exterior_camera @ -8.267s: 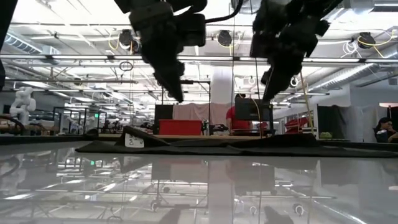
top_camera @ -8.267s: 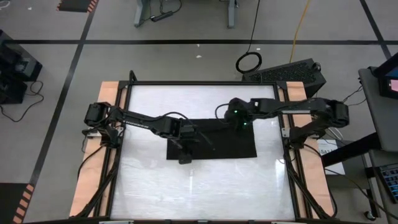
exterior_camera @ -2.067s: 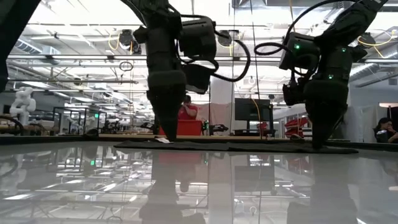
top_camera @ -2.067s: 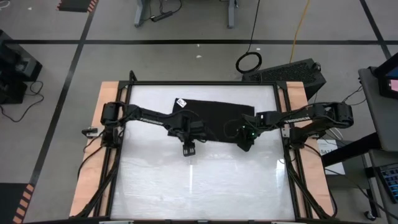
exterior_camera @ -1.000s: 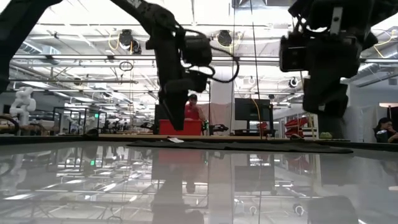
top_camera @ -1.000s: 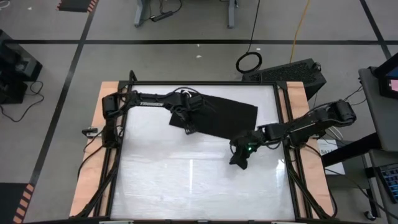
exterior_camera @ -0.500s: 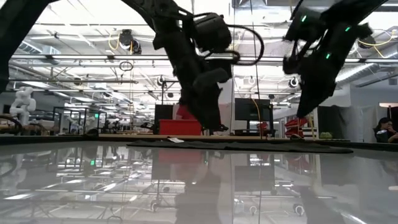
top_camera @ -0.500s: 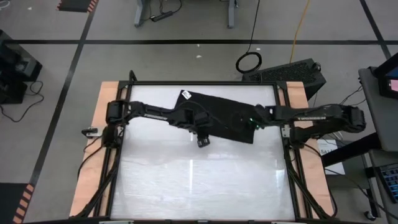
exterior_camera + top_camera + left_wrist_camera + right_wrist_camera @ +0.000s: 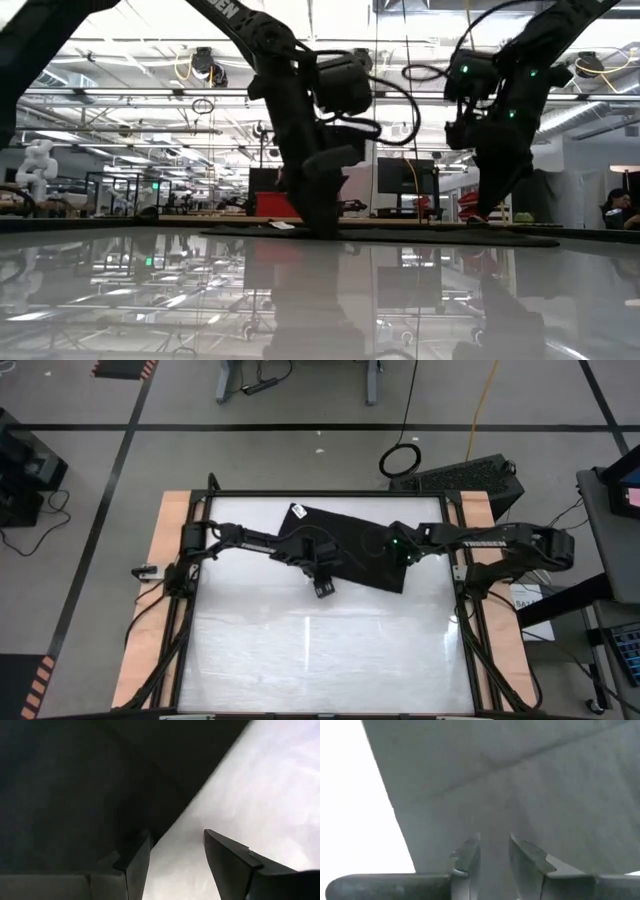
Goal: Roll towel into tight, uniform cylinder
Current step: Fold the black towel
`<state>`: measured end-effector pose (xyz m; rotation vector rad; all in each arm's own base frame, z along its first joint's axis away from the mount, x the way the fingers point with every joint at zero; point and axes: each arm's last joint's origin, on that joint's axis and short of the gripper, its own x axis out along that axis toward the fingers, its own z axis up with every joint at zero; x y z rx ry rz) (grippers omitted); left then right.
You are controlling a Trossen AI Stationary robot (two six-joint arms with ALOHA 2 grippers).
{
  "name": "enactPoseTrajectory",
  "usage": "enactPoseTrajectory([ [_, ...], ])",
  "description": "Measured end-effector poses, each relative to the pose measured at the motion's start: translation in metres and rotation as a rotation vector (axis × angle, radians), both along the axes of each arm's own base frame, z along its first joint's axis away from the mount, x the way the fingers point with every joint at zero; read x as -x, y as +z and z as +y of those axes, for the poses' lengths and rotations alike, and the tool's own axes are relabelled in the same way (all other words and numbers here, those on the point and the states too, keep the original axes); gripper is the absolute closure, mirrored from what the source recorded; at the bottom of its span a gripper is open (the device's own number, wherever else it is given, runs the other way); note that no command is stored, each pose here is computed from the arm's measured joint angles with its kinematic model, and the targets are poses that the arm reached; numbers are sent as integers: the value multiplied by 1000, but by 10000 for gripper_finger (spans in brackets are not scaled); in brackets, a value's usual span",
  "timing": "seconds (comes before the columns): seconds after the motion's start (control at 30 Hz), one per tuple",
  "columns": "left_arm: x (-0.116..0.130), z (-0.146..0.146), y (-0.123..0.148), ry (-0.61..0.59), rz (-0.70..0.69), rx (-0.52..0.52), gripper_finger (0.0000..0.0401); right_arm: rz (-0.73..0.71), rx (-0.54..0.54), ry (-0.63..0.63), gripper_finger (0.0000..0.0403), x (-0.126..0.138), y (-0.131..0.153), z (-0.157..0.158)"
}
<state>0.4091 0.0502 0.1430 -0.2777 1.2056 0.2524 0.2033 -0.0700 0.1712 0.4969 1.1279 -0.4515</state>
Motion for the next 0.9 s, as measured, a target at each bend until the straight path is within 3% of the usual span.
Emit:
enactPoseTrajectory([
  [0.23, 12, 27, 13, 26, 28, -36, 209, -73, -72, -41, 314, -3, 10, 22],
  [0.43, 10, 35, 30, -20, -102, 96, 209, -143, -110, -18, 314, -15, 13, 49],
  [0.6, 19, 47, 26, -45, 13, -84, 209, -177, -92, -41, 314, -26, 7, 62],
  [0.7, 26, 60, 16, -30, 57, -107, 209, -111, -83, -38, 314, -30, -6, 66],
  [0.9, 40, 60, 0, -8, 75, 53, 209, 56, -47, 27, 314, -29, -29, 63],
])
